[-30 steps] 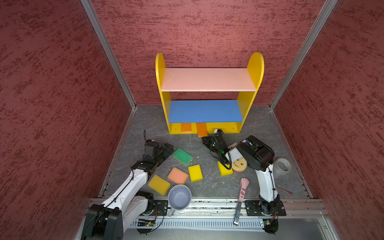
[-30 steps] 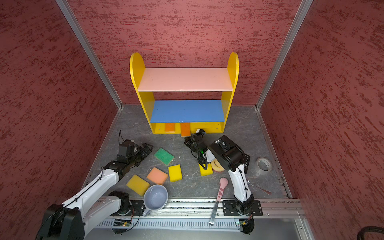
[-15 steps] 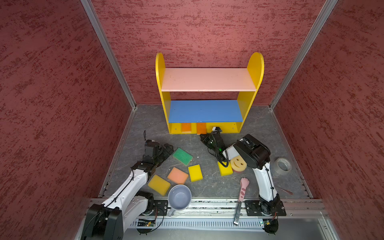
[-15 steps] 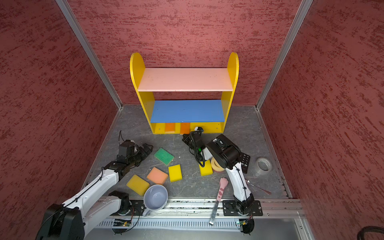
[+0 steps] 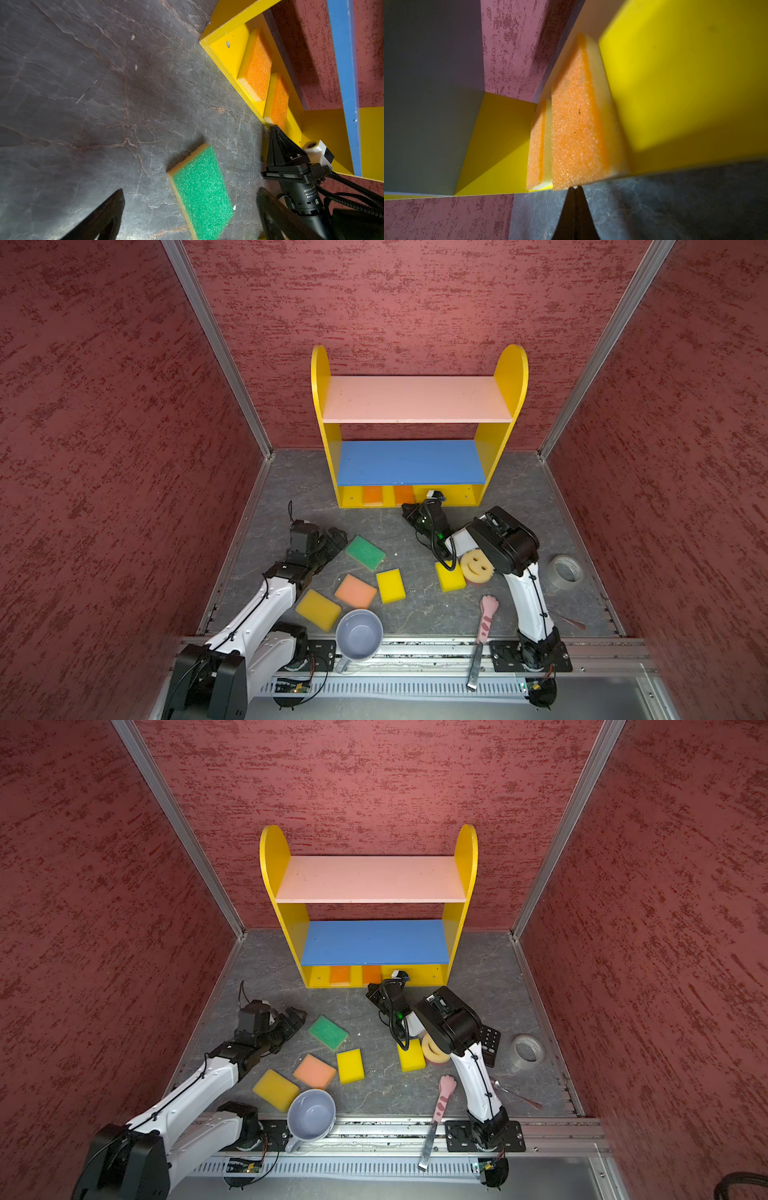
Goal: Place and organize the cleaning sponges onto the shelf
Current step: 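Push the orange sponge upright against the shelf base with the right gripper, then withdraw the right gripper and move it over the green sponge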
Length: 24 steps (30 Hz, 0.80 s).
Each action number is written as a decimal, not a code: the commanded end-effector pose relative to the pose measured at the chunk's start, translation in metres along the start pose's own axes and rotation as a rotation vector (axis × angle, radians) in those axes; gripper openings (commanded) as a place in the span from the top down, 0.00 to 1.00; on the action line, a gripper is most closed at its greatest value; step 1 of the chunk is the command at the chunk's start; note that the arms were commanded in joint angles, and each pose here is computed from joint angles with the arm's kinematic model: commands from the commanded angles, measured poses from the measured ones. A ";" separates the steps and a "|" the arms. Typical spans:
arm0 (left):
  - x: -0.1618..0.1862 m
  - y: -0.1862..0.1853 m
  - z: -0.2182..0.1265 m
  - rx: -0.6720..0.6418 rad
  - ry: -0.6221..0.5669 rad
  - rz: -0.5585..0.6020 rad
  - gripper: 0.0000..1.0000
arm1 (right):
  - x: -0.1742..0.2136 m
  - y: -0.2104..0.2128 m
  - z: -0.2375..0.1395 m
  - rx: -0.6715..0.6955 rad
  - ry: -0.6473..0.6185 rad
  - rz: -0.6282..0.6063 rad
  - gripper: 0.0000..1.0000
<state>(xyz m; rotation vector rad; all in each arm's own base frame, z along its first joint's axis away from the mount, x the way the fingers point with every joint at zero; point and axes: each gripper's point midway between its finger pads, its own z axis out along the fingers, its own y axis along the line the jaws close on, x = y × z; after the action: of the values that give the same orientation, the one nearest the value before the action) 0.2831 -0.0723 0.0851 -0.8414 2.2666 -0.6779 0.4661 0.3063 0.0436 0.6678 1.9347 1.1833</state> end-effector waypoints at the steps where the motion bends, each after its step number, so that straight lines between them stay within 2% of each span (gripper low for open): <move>1: -0.002 -0.001 0.001 0.007 -0.005 -0.004 0.02 | -0.002 -0.040 0.003 0.118 -0.019 0.028 1.00; 11: -0.002 -0.001 0.003 0.004 -0.001 -0.006 0.02 | 0.005 -0.044 0.008 0.120 0.012 0.025 1.00; 19: -0.003 -0.002 0.002 0.006 -0.003 -0.006 0.02 | 0.008 -0.050 -0.005 0.127 0.021 0.037 1.00; 24: -0.007 -0.008 -0.003 0.018 -0.015 0.008 0.02 | 0.021 -0.033 -0.028 0.132 0.077 -0.090 1.00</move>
<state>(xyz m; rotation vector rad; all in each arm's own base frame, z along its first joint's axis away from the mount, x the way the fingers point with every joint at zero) 0.2837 -0.0724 0.0823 -0.8449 2.2742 -0.6738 0.4565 0.3027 0.0423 0.6330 1.9536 1.1679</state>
